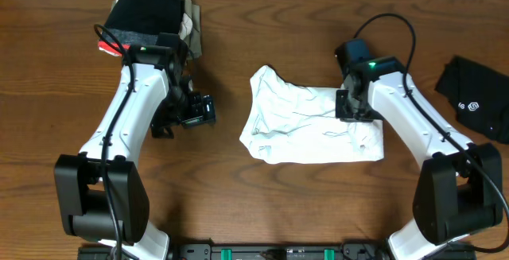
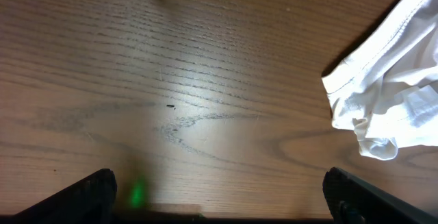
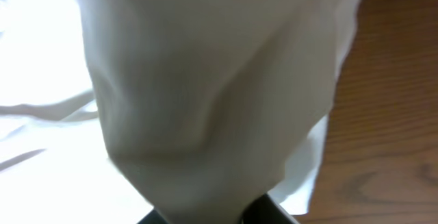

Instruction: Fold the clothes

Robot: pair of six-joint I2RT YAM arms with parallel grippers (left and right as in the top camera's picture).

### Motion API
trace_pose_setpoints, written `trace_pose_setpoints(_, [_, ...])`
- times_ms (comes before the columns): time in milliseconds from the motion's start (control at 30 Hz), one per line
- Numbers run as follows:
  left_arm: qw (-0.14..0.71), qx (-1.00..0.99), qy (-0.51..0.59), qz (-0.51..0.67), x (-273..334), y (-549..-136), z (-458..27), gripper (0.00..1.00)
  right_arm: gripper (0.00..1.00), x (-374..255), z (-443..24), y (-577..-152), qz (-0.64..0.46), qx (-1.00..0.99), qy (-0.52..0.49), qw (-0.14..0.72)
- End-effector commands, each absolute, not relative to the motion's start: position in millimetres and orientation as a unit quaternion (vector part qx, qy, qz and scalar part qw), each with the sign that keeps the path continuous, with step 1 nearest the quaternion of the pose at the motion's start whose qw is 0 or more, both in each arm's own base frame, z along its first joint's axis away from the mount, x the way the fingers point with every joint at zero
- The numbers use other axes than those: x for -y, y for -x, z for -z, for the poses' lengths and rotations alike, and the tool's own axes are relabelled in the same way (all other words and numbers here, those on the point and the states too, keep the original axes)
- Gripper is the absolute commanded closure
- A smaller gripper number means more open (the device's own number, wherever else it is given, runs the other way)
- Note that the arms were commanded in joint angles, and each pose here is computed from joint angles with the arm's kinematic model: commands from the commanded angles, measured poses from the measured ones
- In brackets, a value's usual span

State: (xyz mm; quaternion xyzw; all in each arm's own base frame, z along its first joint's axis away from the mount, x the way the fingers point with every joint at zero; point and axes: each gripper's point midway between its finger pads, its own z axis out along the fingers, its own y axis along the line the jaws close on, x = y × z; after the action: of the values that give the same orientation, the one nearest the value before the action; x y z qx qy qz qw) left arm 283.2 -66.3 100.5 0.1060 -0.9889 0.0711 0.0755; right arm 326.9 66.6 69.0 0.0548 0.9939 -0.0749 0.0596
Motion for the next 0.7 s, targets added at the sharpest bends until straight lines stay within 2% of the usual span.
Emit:
trace_pose_setpoints(0, [0.074,0.99,-0.103,-0.065,63.3,-284.0,-101.1,0.02,0.74,-78.8,-64.3,-326.2,0.068,-0.995,-0.054,0.056])
trace_pose_setpoints(67, [0.074,0.99,-0.103,-0.065,63.3,-283.8,-101.1,0.02,0.67,-81.3,-59.6,-323.7,0.071,-0.995,-0.049,0.048])
trace_pose_setpoints(133, [0.076,0.99,-0.103,-0.065,63.2,-283.1,-101.2,0.02,0.48,-86.0,-51.8,-319.7,0.068,-0.996,-0.043,0.034])
trace_pose_setpoints(200, [0.076,0.99,-0.103,-0.065,63.2,-283.0,-101.2,0.02,0.4,-92.7,-44.9,-316.6,0.057,-0.997,-0.039,0.021])
trace_pose_setpoints(333, [0.076,0.99,-0.103,-0.065,63.2,-283.0,-101.2,0.02,0.38,-96.6,-43.7,-317.0,0.046,-0.997,-0.052,0.018])
trace_pose_setpoints(433, [0.076,0.99,-0.103,-0.065,63.2,-283.1,-101.2,0.02,0.38,-96.9,-60.7,-325.2,0.029,-0.997,-0.064,0.033])
trace_pose_setpoints(667, [0.076,0.99,-0.103,-0.065,63.2,-283.1,-101.2,0.02,0.37,-125.4,-122.7,-338.4,-0.132,-0.988,-0.038,0.066])
